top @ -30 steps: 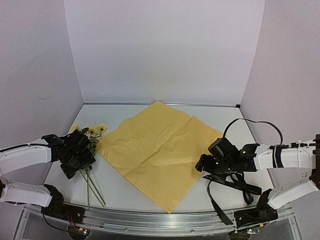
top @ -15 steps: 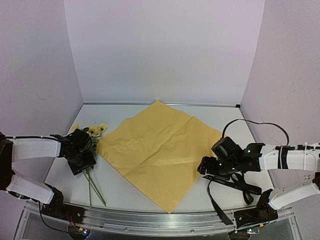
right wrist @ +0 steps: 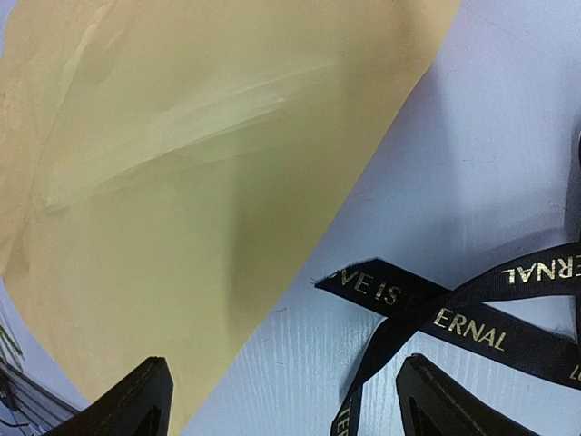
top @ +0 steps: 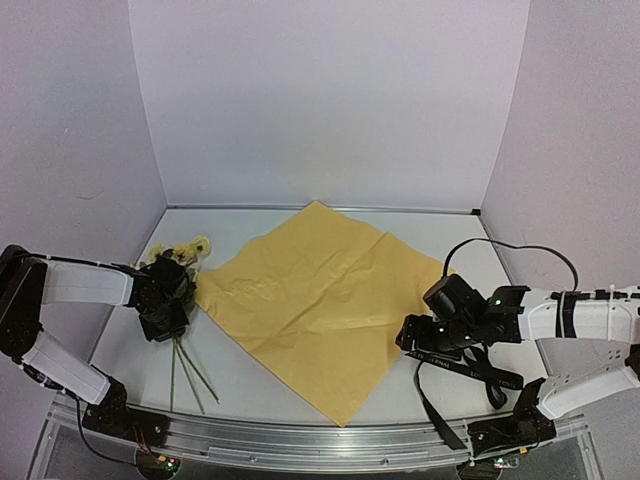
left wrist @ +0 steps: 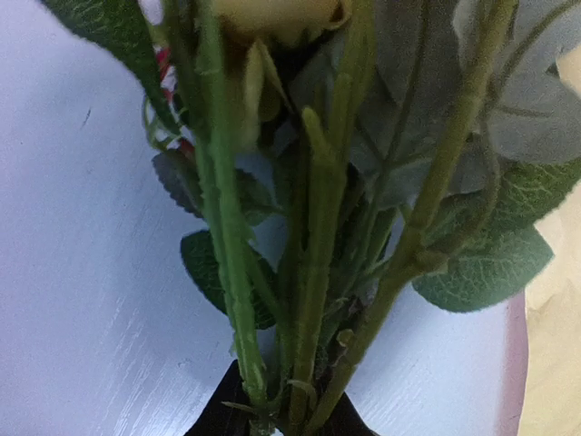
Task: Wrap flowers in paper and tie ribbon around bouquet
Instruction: Pick up the fake flower from the center of the board, then move the flattened wrapping paper to the center of the board.
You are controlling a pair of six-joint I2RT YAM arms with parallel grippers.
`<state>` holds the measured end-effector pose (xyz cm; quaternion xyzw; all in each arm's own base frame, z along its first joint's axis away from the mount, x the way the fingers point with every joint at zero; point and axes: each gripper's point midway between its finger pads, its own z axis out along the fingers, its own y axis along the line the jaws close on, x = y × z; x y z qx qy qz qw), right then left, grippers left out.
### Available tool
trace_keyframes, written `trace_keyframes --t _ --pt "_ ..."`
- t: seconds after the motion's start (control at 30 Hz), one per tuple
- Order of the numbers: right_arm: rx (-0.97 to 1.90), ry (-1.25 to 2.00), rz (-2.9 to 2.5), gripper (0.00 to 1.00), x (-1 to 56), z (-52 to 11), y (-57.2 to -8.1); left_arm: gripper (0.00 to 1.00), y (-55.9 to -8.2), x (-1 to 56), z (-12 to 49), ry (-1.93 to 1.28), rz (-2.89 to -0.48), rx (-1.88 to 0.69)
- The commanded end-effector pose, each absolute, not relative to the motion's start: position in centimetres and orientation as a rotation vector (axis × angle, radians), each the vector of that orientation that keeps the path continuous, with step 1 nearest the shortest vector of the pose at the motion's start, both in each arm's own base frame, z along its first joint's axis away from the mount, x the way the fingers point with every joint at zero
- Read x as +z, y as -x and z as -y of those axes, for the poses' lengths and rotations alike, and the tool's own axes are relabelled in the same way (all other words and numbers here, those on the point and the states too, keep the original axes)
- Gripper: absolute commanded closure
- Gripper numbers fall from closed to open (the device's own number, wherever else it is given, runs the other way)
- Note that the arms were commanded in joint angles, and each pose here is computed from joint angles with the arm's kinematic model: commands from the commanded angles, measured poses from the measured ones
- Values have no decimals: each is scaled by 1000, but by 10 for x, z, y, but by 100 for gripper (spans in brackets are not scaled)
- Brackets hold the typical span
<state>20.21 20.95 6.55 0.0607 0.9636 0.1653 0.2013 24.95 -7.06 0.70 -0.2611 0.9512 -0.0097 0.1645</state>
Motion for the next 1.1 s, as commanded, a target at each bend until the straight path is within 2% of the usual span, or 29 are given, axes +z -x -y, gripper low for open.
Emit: trace_keyframes --t 0.0,0.1,0.53,0.8,1.07 --pt "493 -152 -2663 12 80 -217 -208 88 -258 15 65 713 -2688 27" --pt "499 -152 -2670 12 80 -219 -207 99 -266 32 58 690 -2647 78" --pt "431 -94 -2711 9 83 -219 -211 100 -287 111 51 607 -2510 102" --pt "462 -220 -2780 12 82 -212 -238 100 -311 172 96 547 -2448 -249" --pt "427 -370 -2812 13 69 -185 -265 100 -356 218 181 415 -2365 -548"
